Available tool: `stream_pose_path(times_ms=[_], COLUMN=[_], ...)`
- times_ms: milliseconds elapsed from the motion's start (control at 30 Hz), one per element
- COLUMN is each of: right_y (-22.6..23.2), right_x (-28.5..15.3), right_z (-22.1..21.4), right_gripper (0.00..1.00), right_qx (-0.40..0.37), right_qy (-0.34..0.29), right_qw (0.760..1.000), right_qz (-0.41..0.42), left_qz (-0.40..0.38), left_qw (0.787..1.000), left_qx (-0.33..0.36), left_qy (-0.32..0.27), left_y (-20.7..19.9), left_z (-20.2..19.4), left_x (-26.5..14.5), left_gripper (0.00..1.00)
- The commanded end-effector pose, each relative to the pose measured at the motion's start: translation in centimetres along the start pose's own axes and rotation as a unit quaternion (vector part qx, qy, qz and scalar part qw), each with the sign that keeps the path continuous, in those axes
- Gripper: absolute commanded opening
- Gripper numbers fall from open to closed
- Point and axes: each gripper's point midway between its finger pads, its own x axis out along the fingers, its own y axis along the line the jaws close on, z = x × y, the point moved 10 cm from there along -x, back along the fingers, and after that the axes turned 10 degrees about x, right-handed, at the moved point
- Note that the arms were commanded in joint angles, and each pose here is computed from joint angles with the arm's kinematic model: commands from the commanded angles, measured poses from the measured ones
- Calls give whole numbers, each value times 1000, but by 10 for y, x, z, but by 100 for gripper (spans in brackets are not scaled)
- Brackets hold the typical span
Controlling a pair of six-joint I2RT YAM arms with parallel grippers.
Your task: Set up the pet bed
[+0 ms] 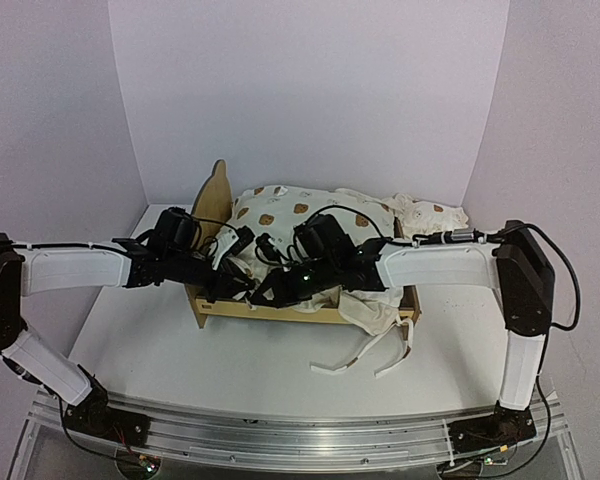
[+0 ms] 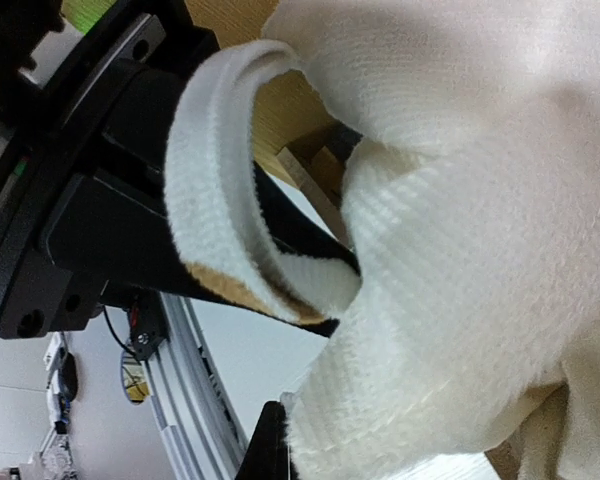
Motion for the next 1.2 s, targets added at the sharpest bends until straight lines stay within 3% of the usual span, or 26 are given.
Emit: stream_pose_path(times_ms=[0,267,367,567,733,933,1167], right_y=[67,21,23,39,52,64,51], right_x=[-38,-10,-1,-10,-27,-44,-38], right_z=[-4,-29,-22,-1,11,19,12], right_gripper=[0,0,0,0,0,0,0], right_qx=[6,75,71,47,32,24,60], right_qy=[72,57,47,-9,-46,-32,-2], right_qw=[987,995,996,999,998,999,996], right_qz=[147,31,28,19,2,-37,-67], left_qz=[91,64,68,123,104,89,72], left_qw=[995,996,996,991,993,994,992], left_qx=[-6,-19,-21,2,43,67,104], left_qy=[48,58,61,47,29,4,-8], left_y=[19,9,8,19,14,8,0], left_z=[-16,-26,-29,-11,1,16,11], left_x=[-9,-12,-13,-22,-31,-42,-45], left_gripper=[0,4,15,49,65,74,77])
